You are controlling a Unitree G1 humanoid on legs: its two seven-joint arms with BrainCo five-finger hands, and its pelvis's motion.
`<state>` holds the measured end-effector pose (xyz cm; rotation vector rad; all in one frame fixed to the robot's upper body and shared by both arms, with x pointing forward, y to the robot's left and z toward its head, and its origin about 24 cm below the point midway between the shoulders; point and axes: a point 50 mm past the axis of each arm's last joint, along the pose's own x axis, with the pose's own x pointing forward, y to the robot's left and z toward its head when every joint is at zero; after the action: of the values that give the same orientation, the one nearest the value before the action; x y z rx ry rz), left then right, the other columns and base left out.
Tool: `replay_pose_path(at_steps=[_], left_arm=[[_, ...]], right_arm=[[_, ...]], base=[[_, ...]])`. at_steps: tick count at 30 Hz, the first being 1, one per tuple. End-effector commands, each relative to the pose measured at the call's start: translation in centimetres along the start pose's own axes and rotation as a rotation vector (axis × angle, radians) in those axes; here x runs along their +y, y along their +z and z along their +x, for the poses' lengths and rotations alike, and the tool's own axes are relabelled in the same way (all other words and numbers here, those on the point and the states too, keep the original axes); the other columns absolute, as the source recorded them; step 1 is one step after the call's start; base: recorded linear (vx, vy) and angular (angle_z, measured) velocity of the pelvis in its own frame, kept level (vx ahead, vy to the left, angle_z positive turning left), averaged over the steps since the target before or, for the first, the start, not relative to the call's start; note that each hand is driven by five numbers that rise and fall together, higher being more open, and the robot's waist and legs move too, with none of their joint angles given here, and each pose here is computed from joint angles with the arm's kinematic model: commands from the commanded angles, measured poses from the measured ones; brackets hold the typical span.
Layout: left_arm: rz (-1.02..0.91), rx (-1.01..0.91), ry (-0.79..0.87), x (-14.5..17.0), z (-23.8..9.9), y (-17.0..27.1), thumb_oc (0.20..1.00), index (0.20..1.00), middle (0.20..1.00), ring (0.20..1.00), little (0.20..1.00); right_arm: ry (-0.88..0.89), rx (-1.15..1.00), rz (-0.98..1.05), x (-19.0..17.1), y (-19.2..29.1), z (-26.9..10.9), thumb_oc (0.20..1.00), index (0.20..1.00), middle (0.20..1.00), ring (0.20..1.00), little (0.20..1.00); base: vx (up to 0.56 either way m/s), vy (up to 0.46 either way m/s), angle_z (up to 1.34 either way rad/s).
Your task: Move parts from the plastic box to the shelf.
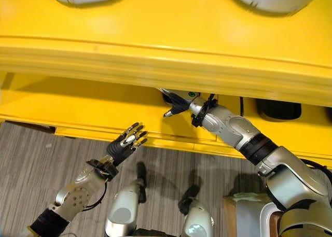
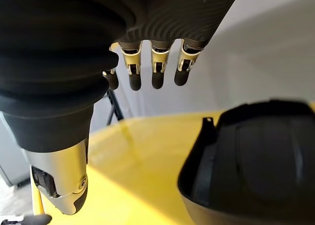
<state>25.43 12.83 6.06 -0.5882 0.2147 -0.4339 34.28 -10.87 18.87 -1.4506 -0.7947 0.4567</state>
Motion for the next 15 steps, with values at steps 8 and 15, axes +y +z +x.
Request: replay_pose_path(at_steps=[8, 15], left_arm=[[0.007, -0.066, -0.081, -2.1, 0.0, 0.4, 1.000, 1.000, 1.000, 1.000, 1.000], [-0.013, -0.140, -0.067, -2.3, 0.2, 1.6, 1.000, 1.000, 1.000, 1.000, 1.000]], right_arm=[[-0.329, -0.019, -0.063, -4.9, 0.7, 1.4, 1.000, 1.000, 1.000, 1.000, 1.000], [-0.435, 0.057, -0.070, -5.3, 0.1, 1.2, 1.000, 1.000, 1.000, 1.000, 1.000]], base=[[-0.02, 0.017, 0.04], [-0.01, 0.009, -0.05]])
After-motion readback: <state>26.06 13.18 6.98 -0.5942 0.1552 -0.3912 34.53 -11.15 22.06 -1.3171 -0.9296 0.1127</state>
